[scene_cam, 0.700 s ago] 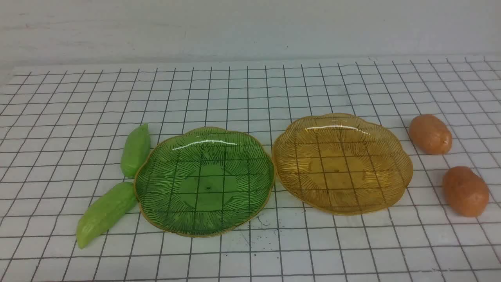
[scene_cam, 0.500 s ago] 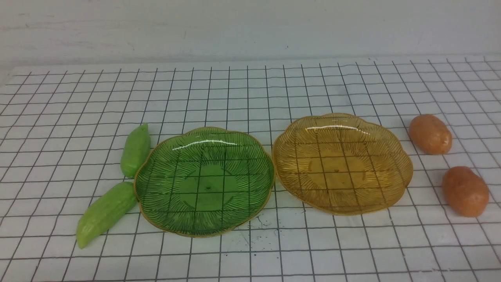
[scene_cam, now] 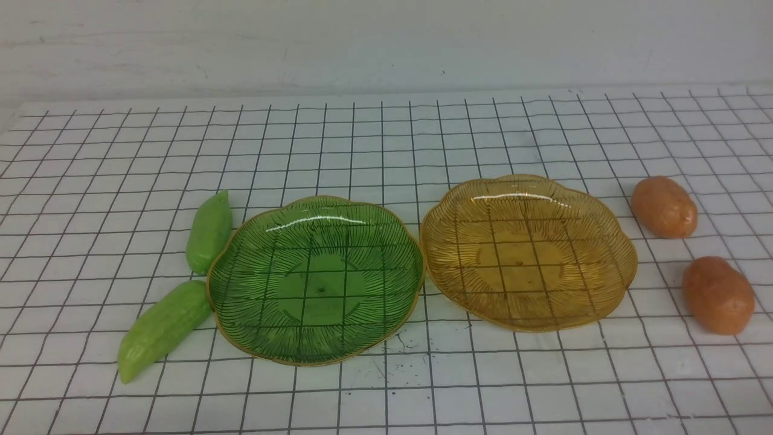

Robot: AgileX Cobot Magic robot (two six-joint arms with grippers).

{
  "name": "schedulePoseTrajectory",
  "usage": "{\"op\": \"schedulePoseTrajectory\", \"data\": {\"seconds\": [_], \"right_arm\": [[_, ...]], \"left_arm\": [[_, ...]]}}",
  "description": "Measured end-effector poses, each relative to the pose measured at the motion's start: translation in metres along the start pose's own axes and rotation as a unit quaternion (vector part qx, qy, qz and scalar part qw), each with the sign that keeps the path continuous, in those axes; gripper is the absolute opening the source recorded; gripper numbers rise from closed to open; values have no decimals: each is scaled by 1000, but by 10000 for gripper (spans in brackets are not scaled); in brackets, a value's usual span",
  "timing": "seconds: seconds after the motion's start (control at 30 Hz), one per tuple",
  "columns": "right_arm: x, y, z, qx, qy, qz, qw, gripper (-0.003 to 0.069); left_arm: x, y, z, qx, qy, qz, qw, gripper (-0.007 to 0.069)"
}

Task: Put different types of vegetables on the plate.
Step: 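Put the potato onto the plate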

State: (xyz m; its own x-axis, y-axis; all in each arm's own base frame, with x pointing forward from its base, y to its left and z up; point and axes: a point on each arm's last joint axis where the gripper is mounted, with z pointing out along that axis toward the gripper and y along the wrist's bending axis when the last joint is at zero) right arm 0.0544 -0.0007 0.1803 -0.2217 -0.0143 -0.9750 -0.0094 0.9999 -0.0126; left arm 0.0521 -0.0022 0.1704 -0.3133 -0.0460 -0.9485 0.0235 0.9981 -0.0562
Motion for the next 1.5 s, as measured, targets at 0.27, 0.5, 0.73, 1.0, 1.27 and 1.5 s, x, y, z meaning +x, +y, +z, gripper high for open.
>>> {"op": "schedulePoseTrajectory", "data": {"seconds": [0.27,0.5,0.73,1.0,1.27,1.5], "right_arm": [[0,0,0,0,0,0,1000,65],[0,0,0,0,0,0,1000,65],[0,0,0,0,0,0,1000,65],[0,0,0,0,0,0,1000,65],[-1,8,0,-48,0,253,966,65],[-3,16,-1,-91,13,447,890,65]], "left_arm": [[0,0,0,0,0,0,1000,-8],[0,0,0,0,0,0,1000,-8],[0,0,0,-1,0,3,1000,-8],[0,0,0,-2,0,3,1000,-8],[-4,-18,-1,99,19,-411,906,-8],[-13,-23,-4,149,9,-571,807,-8]]}}
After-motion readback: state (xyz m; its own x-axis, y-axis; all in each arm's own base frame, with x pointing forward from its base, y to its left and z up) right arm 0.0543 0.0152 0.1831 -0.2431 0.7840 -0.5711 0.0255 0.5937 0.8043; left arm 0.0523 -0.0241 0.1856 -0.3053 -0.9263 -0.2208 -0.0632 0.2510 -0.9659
